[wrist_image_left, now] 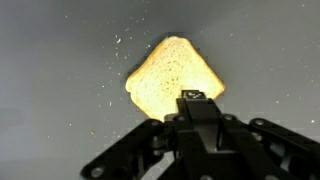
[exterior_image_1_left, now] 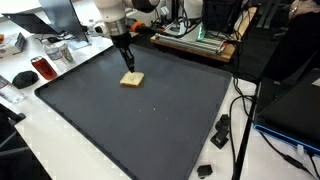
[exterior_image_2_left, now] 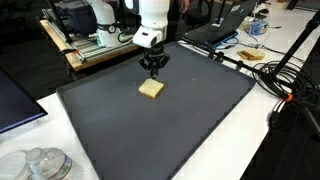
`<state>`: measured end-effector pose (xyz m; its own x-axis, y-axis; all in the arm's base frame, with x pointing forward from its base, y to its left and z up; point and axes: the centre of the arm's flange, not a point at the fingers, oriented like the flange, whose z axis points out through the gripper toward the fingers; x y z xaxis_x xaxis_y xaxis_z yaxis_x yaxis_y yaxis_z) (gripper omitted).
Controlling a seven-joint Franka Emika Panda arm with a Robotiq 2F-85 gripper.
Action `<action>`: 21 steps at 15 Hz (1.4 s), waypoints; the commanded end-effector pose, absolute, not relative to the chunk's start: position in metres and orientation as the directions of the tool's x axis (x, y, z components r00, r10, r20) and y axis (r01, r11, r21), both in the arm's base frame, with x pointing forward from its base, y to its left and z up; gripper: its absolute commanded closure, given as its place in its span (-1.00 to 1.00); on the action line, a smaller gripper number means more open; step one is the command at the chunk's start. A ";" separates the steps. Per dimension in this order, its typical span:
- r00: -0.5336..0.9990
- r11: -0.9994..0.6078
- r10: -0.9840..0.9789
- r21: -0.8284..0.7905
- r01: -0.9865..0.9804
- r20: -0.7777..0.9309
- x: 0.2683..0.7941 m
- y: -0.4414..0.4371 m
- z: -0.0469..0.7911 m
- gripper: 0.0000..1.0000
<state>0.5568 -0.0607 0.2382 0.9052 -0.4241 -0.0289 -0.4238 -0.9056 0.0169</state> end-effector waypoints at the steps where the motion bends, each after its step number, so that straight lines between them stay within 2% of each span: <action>1: 0.897 -0.897 -0.443 -0.015 -0.442 0.007 0.549 -0.078 0.224 0.89; 14: 0.872 -0.872 -0.489 -0.015 -0.489 -0.004 0.533 -0.100 0.196 0.89; 21: 0.854 -0.855 -0.517 0.001 -0.518 -0.052 0.547 -0.078 0.153 0.89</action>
